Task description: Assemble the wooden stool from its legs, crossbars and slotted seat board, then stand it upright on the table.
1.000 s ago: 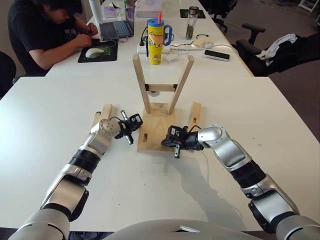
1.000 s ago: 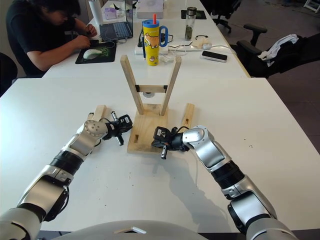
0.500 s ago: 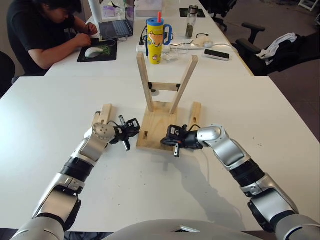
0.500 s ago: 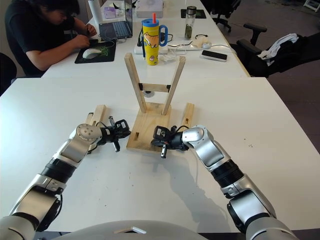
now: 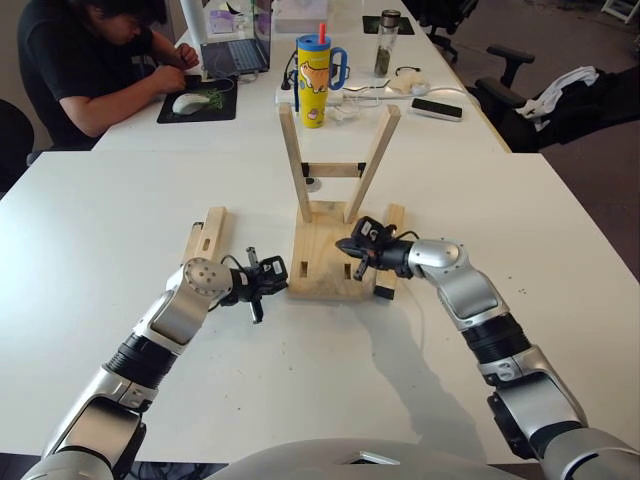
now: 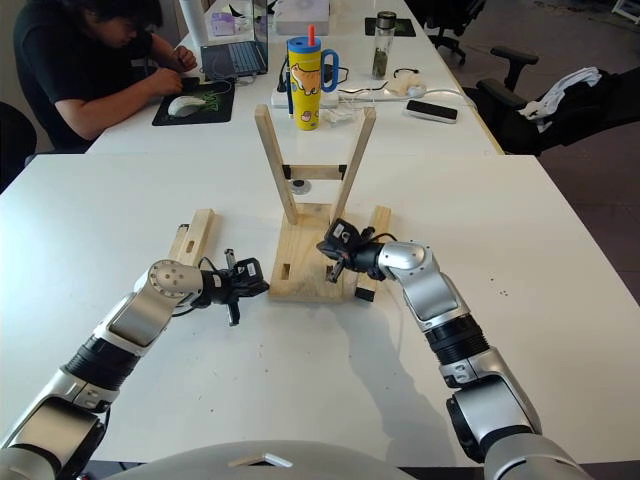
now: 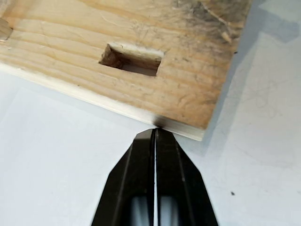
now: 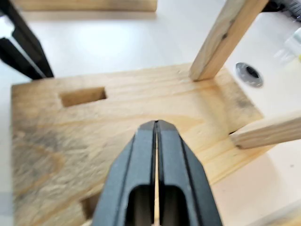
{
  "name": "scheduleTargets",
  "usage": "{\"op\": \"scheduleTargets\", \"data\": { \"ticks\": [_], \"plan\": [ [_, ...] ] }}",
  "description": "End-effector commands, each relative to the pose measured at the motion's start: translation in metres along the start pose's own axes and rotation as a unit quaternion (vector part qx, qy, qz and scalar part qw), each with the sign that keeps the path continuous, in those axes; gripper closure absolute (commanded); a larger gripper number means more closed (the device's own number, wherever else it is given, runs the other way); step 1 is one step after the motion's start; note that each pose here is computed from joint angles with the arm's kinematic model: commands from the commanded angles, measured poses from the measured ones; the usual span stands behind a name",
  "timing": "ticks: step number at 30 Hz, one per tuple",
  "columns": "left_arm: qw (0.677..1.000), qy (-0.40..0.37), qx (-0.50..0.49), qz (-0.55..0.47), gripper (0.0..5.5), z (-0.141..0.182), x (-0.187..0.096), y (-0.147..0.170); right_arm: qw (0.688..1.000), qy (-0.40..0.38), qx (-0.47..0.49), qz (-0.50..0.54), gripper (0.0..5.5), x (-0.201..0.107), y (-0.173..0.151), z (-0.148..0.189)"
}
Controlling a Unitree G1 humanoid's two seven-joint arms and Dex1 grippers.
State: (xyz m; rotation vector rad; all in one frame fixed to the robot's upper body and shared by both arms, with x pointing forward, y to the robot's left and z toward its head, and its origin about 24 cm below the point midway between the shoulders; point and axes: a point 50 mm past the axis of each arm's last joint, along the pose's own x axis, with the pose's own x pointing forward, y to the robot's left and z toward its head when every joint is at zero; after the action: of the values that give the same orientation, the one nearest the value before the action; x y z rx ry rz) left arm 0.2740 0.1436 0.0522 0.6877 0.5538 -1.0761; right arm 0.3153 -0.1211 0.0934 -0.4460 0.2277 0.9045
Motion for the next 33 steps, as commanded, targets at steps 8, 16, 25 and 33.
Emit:
{"op": "scheduleTargets", "data": {
  "ticks": [8, 16, 25, 33],
  "plan": [
    [0.944, -0.183, -0.158, 0.224, 4.85, -0.001, -0.053, 0.051, 0.962, -0.052, 0.21, -0.167, 5.5, -0.007, -0.003, -0.015],
    [0.876, -0.138, -0.255, 0.386, 3.73, -0.05, -0.098, 0.073, 0.917, -0.057, 0.3, -0.258, 4.82, -0.032, -0.008, -0.038],
    [0.852, -0.044, -0.299, 0.427, 3.22, -0.089, -0.105, 0.07, 0.916, -0.063, 0.296, -0.262, 3.5, -0.036, -0.011, -0.036],
    [0.847, -0.045, -0.373, 0.376, 3.22, -0.1, -0.093, 0.058, 0.916, -0.054, 0.298, -0.262, 3.5, -0.036, -0.01, -0.038]
  ]
}}
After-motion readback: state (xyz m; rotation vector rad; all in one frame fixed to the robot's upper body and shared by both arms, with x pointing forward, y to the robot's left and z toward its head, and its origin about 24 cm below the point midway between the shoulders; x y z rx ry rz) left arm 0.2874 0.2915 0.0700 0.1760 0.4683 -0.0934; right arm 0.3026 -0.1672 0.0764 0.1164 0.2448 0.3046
